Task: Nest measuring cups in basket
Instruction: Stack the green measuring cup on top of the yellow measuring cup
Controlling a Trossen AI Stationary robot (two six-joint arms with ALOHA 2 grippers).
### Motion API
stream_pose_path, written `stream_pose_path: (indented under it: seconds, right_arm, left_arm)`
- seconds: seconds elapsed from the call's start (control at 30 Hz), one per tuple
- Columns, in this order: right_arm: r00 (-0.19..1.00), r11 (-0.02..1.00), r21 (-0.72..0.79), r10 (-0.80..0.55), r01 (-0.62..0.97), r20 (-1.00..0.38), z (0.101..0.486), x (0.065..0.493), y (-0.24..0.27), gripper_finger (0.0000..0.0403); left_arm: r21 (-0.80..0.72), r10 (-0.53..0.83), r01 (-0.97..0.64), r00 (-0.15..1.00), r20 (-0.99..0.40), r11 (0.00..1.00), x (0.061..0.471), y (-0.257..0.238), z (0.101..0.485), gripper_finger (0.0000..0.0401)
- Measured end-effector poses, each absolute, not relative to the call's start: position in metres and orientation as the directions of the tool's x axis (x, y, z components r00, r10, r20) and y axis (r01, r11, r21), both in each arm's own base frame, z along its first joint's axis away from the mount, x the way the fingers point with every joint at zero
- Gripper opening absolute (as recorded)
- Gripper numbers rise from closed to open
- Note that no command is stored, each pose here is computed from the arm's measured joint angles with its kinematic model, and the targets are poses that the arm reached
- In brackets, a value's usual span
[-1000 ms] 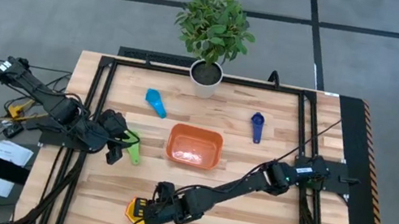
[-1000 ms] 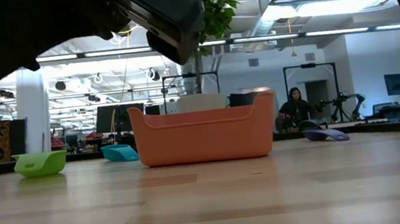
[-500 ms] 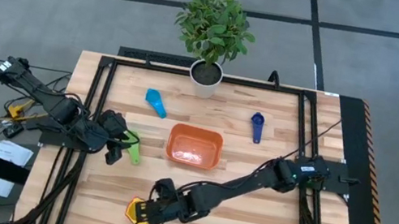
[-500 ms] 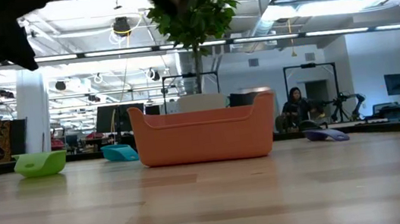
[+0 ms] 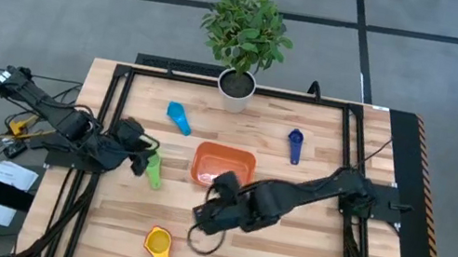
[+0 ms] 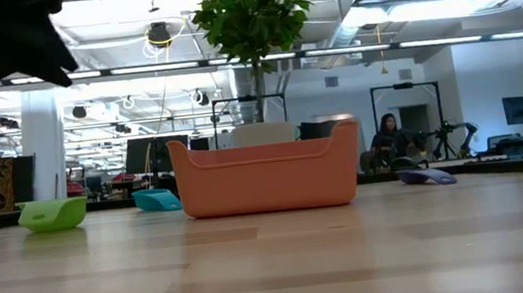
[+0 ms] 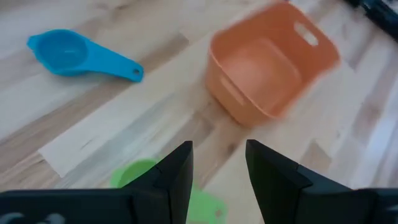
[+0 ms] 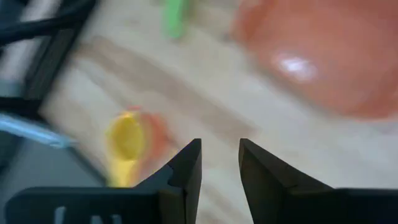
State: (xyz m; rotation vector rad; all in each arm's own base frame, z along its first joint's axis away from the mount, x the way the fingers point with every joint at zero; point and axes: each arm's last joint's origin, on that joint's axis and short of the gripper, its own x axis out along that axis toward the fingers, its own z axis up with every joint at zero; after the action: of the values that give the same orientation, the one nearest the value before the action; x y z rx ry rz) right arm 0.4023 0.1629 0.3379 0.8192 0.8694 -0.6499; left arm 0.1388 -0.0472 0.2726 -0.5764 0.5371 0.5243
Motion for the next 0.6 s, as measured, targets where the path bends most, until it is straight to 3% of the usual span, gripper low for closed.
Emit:
stream_pose_path:
  seconds: [0.2, 0.43, 0.6]
  right_arm:
    - [0.332, 0.584, 0.105, -0.296, 0.805, -0.896, 0.358, 0.367, 0.134, 0.0104]
    - [0.266, 0.651, -0.002, -0.313, 0.759, -0.912, 0.345, 0.355, 0.102, 0.0068]
    - [0.311, 0.683, 0.084, -0.216, 0.725, -0.926, 0.317, 0.344, 0.085, 0.0052]
  left_arm:
    - [-0.413, 0.34, -0.642, 0.727, -0.597, 0.646, 0.141, -0.042, 0.273, 0.0137]
    - [-0.413, 0.378, -0.692, 0.691, -0.616, 0.592, 0.148, -0.045, 0.266, 0.0137]
    - [-0.403, 0.395, -0.747, 0.636, -0.663, 0.528, 0.159, -0.049, 0.253, 0.0137]
